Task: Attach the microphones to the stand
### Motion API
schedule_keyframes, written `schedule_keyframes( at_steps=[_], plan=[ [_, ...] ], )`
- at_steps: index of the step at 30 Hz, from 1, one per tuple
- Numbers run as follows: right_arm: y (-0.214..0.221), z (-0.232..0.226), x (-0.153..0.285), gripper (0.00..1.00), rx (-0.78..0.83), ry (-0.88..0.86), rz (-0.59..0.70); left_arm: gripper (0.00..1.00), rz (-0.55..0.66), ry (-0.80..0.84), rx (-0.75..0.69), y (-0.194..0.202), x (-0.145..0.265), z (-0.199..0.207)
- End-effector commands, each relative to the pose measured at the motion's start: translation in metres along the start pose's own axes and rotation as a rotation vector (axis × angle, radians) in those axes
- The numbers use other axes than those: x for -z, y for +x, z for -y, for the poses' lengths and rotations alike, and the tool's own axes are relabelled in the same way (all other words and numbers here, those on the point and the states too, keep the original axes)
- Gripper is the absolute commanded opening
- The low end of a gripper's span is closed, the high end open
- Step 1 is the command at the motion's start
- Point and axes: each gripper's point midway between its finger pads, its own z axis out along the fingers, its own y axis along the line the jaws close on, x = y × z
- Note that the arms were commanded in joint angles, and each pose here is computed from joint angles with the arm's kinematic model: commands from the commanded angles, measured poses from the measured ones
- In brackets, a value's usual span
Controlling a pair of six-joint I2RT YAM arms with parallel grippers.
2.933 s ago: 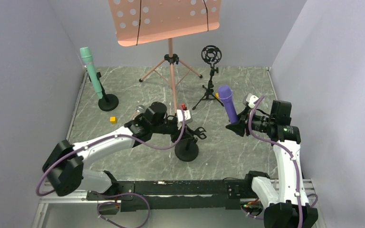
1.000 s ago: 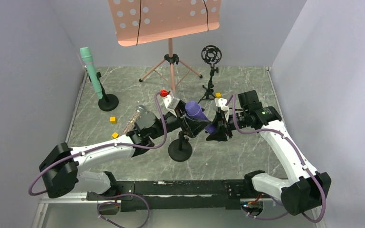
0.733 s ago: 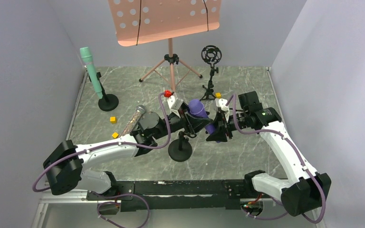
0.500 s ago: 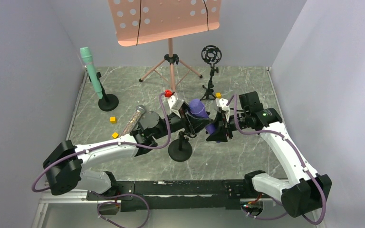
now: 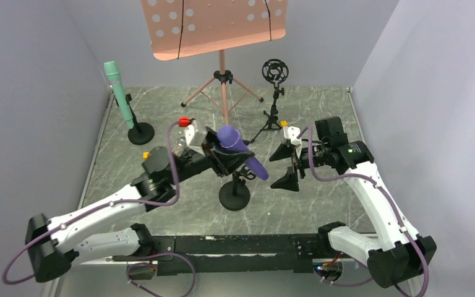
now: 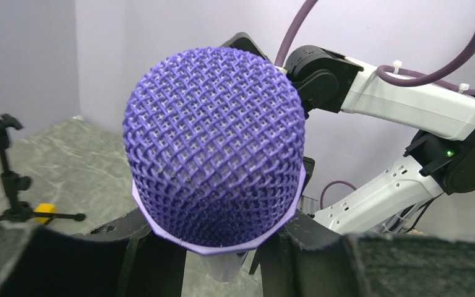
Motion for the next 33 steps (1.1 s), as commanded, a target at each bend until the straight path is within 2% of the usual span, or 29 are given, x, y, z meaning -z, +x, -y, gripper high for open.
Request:
schedule_keyframes(
  at_steps=[1, 5, 12, 14, 15, 16, 18, 21, 27, 33],
  plan=[
    [-0.011, 0.003, 0.009, 1.00, 0.078, 0.066, -0.009, 0.00, -0.043, -0.065, -0.086, -0.015, 0.030, -0.003],
    [-0.008, 0.005, 0.008, 1.00, 0.126, 0.073, -0.002, 0.00, -0.089, -0.131, -0.128, -0.019, 0.055, -0.007],
    [0.000, 0.013, -0.005, 0.97, 0.278, 0.009, 0.037, 0.00, -0.096, -0.194, -0.198, -0.028, 0.080, -0.012],
    [-0.002, 0.020, -0.009, 0.89, 0.279, 0.003, 0.045, 0.00, -0.100, -0.201, -0.209, -0.028, 0.083, -0.013],
    [-0.003, 0.024, -0.010, 0.82, 0.268, 0.000, 0.049, 0.00, -0.108, -0.204, -0.211, -0.026, 0.084, -0.014],
    [-0.005, 0.027, -0.012, 0.72, 0.260, -0.005, 0.051, 0.00, -0.108, -0.207, -0.215, -0.027, 0.086, -0.014],
    [-0.009, 0.031, -0.015, 0.44, 0.233, -0.022, 0.057, 0.00, -0.111, -0.208, -0.217, -0.025, 0.088, -0.014],
    [-0.010, 0.035, -0.022, 0.17, 0.196, -0.051, 0.065, 0.00, -0.104, -0.209, -0.222, -0.025, 0.090, -0.014],
    [-0.006, 0.039, -0.041, 0.08, 0.169, -0.044, 0.054, 0.00, -0.087, -0.189, -0.237, -0.029, 0.087, -0.011],
    [0.003, 0.045, -0.051, 0.06, 0.130, -0.070, 0.030, 0.00, -0.089, -0.174, -0.241, -0.027, 0.078, -0.012]
  ],
)
